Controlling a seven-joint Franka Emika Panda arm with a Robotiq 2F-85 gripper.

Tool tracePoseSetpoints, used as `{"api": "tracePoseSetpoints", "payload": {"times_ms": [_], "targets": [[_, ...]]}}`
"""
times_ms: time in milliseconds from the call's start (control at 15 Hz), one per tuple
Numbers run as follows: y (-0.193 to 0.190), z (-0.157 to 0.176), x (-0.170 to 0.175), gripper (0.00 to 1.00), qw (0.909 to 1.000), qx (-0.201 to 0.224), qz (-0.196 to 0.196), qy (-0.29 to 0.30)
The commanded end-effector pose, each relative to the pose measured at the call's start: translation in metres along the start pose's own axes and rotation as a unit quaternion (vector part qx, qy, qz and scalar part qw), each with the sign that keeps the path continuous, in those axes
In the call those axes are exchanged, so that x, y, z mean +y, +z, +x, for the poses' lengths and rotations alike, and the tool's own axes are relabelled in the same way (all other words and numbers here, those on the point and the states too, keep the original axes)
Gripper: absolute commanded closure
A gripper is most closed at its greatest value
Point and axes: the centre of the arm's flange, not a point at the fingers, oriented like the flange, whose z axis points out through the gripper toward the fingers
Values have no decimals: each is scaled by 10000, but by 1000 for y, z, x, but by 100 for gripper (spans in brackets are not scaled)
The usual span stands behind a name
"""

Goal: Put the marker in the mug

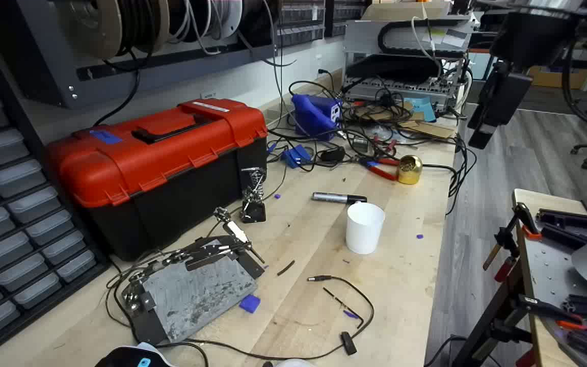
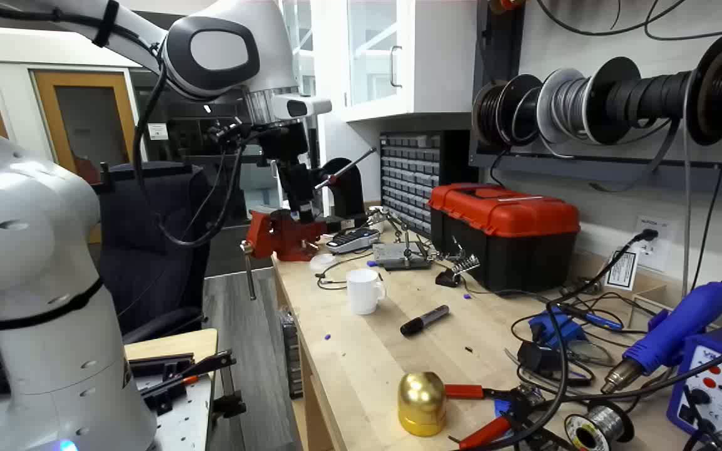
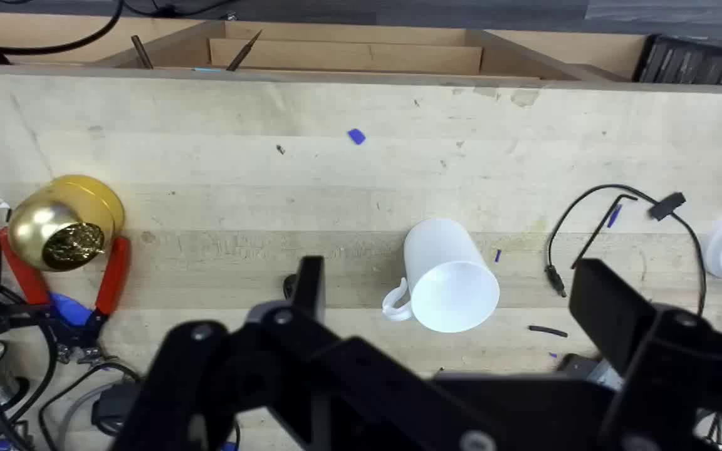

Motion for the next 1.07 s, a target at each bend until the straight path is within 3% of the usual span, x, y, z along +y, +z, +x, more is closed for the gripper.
{"api": "tracePoseSetpoints", "payload": {"times_ms": [0,667,1000], "targets": [[0,0,0,0,10000,-5,-1,0],[2,1,0,0,10000,-22,7,-27],[10,21,6,0,9994,-134,187,-256]]}}
